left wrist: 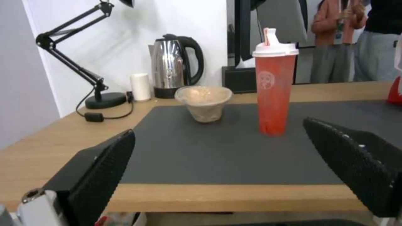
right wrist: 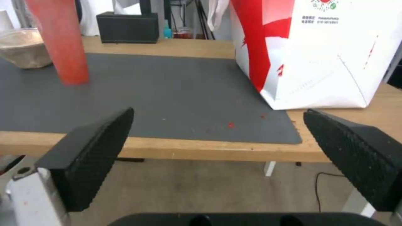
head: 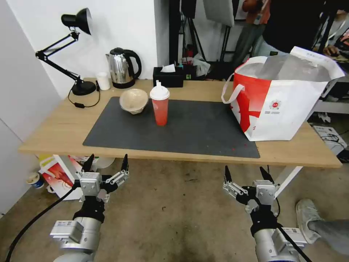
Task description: Pick up the trash from the table and place it into the takeout bag.
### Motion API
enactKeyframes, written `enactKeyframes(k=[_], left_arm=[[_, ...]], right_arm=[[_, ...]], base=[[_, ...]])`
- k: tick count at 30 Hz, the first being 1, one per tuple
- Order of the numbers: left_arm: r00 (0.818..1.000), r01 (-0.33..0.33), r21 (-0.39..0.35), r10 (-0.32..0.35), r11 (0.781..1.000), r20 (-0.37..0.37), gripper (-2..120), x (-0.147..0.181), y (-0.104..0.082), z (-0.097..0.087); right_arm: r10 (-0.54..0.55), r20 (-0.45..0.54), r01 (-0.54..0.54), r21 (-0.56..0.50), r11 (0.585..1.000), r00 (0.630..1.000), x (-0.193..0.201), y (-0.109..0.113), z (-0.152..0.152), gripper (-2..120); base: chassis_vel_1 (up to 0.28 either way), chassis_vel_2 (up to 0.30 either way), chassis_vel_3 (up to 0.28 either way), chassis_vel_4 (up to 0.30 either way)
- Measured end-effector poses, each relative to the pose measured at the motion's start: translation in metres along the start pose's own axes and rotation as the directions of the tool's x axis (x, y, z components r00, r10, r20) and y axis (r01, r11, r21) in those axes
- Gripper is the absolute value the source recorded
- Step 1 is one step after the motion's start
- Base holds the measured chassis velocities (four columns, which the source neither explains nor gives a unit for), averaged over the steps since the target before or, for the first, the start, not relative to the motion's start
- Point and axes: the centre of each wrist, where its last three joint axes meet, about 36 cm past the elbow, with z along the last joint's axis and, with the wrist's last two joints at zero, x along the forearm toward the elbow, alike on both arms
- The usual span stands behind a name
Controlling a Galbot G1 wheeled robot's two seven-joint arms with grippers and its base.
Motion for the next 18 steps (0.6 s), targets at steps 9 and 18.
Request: enactKeyframes(k=[9,18], left_arm=[[1.000,0.000,0.001,0.000,1.000,-0.005,100,0.0007,-0.0002,0.0004],[1.000,-0.001,0.000,0.001,1.000,-0.014,100,0.0014,-0.0003,0.0007]], right_arm=[[0.003,0.002,-0.003,-0.001,1.000,1.000,-0.0006,-0.0002,-0.0010,100],[0.005,0.005,-0.005,-0.004,1.000,1.000,-0.0019,-0.0004,-0.0017,100]], base=[[0.000,0.000,0.000,0.000],[0.000,0.000,0.000,0.000]])
